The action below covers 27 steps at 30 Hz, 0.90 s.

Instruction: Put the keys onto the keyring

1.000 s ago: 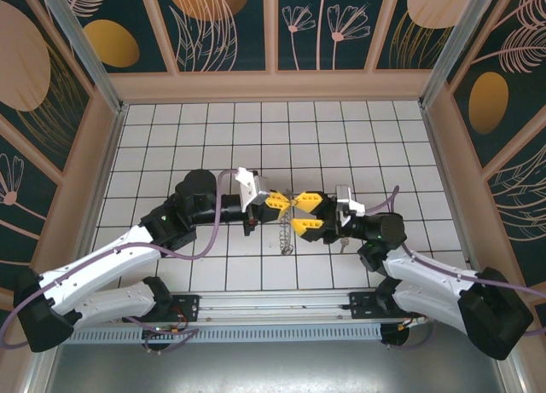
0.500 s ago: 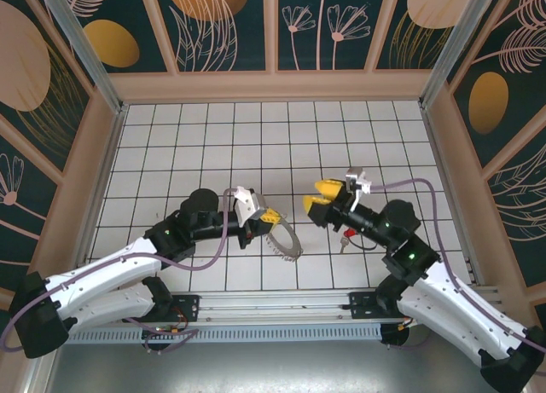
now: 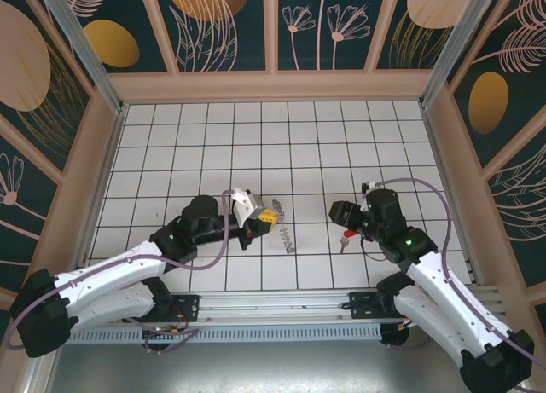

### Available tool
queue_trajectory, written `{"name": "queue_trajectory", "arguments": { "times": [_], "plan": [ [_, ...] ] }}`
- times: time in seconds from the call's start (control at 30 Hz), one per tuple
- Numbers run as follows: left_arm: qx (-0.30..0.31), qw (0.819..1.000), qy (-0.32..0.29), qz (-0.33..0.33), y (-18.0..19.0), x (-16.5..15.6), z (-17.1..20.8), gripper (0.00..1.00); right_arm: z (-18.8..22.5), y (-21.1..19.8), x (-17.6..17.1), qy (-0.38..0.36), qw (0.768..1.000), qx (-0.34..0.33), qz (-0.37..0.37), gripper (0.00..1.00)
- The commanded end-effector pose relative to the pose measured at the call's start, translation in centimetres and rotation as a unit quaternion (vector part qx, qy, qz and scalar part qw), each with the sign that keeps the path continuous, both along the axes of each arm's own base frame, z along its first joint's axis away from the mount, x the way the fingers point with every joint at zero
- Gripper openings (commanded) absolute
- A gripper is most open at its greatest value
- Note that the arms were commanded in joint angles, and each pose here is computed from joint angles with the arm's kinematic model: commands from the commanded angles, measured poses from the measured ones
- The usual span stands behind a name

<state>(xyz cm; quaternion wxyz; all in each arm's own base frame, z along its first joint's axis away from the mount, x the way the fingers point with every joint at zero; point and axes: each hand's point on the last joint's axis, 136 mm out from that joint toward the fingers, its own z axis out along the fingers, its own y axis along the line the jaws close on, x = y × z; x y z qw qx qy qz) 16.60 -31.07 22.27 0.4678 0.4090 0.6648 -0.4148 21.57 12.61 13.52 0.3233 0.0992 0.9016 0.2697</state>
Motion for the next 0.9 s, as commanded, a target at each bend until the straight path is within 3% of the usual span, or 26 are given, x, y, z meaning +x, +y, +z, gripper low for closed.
{"name": "queue_trajectory", "arguments": {
  "times": [0.0,0.27,0.87],
  "plan": [
    [-0.048,0.999,-0.018,0.007,0.1,0.3,2.4,0.00,-3.6,-2.4,-1.5,0.066,0.996,-0.012,-0.052,0.60],
    [-0.053,0.998,-0.029,0.009,0.4,0.1,2.3,0.00,-7.8,-2.8,-2.5,0.148,0.987,0.022,-0.065,0.45],
    [-0.076,0.996,-0.040,-0.022,0.5,-1.2,3.0,0.00,-10.8,-2.6,-1.9,0.182,0.982,-0.015,-0.044,0.35]
  ]
}}
